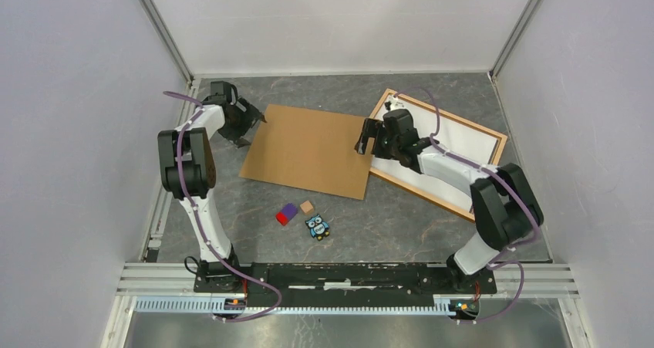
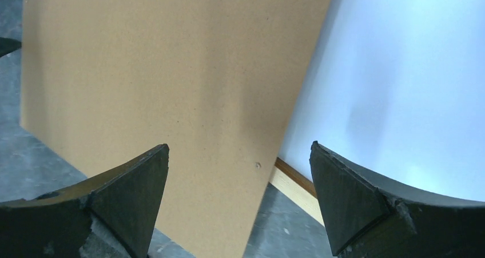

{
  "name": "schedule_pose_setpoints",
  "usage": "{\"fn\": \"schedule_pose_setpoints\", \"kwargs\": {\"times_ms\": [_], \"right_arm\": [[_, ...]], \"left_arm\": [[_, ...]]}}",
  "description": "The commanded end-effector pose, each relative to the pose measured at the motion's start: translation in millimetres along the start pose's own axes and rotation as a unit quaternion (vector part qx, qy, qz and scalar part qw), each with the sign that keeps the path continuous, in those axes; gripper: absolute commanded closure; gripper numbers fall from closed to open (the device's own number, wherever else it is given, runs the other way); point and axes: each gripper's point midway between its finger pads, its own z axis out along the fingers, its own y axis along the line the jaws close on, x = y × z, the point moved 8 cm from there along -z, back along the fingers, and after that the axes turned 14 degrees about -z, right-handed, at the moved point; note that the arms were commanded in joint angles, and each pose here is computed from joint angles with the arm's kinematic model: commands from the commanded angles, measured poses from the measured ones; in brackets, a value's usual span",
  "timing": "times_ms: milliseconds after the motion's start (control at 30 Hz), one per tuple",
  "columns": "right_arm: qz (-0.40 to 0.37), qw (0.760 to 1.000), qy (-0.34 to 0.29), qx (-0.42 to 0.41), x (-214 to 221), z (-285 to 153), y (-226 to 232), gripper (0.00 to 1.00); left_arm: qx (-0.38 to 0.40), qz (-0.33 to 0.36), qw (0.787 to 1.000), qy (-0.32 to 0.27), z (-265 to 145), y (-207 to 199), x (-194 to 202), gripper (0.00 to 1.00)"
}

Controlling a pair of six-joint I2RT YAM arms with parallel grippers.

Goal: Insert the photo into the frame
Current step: Move the photo frame item to the center of the board, then pick up the photo frame item at the center of the board.

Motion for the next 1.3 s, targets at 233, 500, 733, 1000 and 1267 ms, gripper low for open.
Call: {"fn": "schedule_pose_setpoints", "kwargs": {"times_ms": [233, 500, 733, 1000, 1267], "right_arm": [[-0.286, 0.951, -0.035, 0.11, 0, -73, -8, 0.02], [-0.534, 0.832, -0.141, 0.043, 62, -108, 17, 0.02], [-0.692, 0.697, -0.181, 0.047, 101, -118, 21, 0.02], [-0.742, 0.643, -0.187, 0.034, 126, -93, 38, 0.04], [-0.777, 0.602, -0.162, 0.084, 135, -70, 46, 0.12]], "left_arm": [[0.109, 0.067, 0.991, 0.043, -103, -24, 35, 0.0], [0.227, 0.179, 0.955, 0.06, -161, -52, 103, 0.0], [0.261, 0.248, 0.929, 0.085, -173, -60, 143, 0.0], [0.256, 0.262, 0.927, 0.082, -169, -58, 150, 0.0], [0.248, 0.269, 0.927, 0.085, -162, -58, 149, 0.0]]}}
